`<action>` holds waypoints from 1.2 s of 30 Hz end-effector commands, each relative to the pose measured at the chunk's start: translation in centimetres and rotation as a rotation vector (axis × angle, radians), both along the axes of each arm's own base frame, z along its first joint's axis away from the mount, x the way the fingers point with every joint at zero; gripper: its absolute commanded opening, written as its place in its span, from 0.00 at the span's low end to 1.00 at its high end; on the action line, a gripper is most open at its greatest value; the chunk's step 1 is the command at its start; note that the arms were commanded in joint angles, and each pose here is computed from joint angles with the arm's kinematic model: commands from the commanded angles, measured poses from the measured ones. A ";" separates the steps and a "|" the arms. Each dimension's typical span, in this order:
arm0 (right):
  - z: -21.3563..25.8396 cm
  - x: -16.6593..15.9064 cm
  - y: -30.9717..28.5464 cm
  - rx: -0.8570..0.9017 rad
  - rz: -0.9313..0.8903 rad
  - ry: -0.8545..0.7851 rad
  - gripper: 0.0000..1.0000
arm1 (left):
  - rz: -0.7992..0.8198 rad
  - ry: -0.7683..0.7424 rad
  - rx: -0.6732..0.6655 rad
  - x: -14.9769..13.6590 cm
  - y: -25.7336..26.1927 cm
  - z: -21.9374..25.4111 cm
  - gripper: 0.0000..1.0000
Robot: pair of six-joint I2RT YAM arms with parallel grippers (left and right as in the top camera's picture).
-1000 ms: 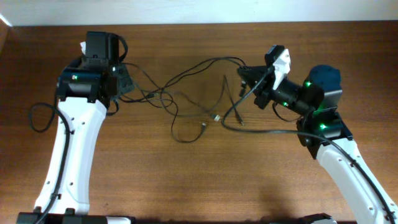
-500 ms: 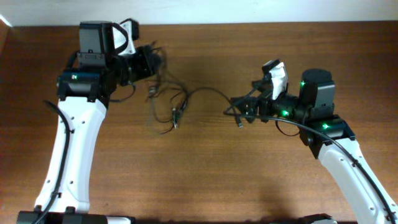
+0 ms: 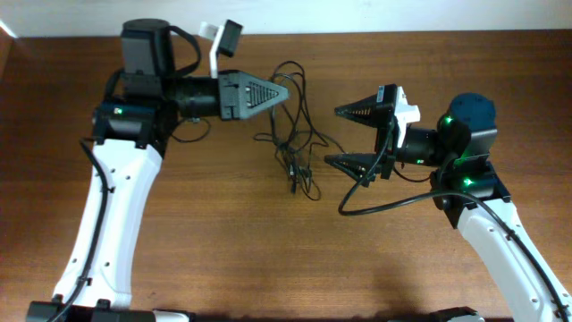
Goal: Untangle cables
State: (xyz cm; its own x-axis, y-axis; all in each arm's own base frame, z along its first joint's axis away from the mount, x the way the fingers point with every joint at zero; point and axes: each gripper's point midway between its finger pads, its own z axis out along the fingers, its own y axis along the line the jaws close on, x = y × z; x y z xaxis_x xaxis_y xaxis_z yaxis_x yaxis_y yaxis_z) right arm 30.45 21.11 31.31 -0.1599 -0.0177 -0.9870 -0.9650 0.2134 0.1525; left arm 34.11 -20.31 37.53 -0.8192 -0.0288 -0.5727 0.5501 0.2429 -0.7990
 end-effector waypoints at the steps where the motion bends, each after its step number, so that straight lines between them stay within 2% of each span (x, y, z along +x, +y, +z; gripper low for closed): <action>1: 1.1 -0.6 0.0 0.009 0.024 -0.054 0.99 | 0.066 -0.044 0.082 1.0 -1.1 -0.9 0.00; 5: 1.8 -0.5 0.0 0.016 0.023 -0.102 0.99 | 0.045 -0.082 0.135 0.2 -3.7 -1.7 0.00; 8: 1.2 1.4 -0.3 0.005 -0.069 -0.088 0.99 | -0.031 -0.088 0.128 -1.6 -6.0 -1.6 0.00; 12: -2.4 7.5 -3.0 -0.079 -0.429 0.034 0.99 | -0.338 -0.048 -0.066 -7.3 -7.3 1.4 0.01; 15: -3.9 9.7 -4.6 -0.082 -0.575 0.119 0.99 | -0.449 -0.031 -0.141 -9.2 -7.0 2.6 0.00; 19: -5.7 12.2 -7.9 -0.114 -0.819 0.193 0.99 | -0.520 -0.019 -0.191 -10.4 -6.6 3.5 0.00; 24: -7.5 13.3 -11.6 -0.192 -1.042 0.229 0.99 | -0.458 -0.025 -0.188 -8.8 -5.2 3.4 0.00; 26: -8.5 13.3 -13.0 -0.235 -1.121 0.252 0.99 | -0.365 -0.035 -0.167 -6.8 -3.6 3.1 0.00; 31: -9.2 13.1 -13.6 -0.263 -1.148 0.273 0.99 | -0.200 -0.047 -0.137 -3.3 0.0 2.7 0.00; 33: -9.2 13.2 -13.6 -0.262 -1.147 0.272 0.99 | -0.070 -0.051 -0.079 -0.9 1.7 1.7 0.00; 36: -9.3 13.1 -13.6 -0.265 -1.148 0.275 0.99 | 0.061 0.002 -0.015 0.9 3.6 0.1 0.00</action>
State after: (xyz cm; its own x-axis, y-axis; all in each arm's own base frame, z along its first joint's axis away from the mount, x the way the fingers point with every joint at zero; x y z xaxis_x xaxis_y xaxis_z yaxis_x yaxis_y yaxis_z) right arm 43.30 8.13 22.07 -0.4179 0.0661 -0.9061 -0.1656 0.9751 0.1474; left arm 33.14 -18.46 38.81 -0.8219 -0.0232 -0.5692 0.5614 0.1368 -0.8162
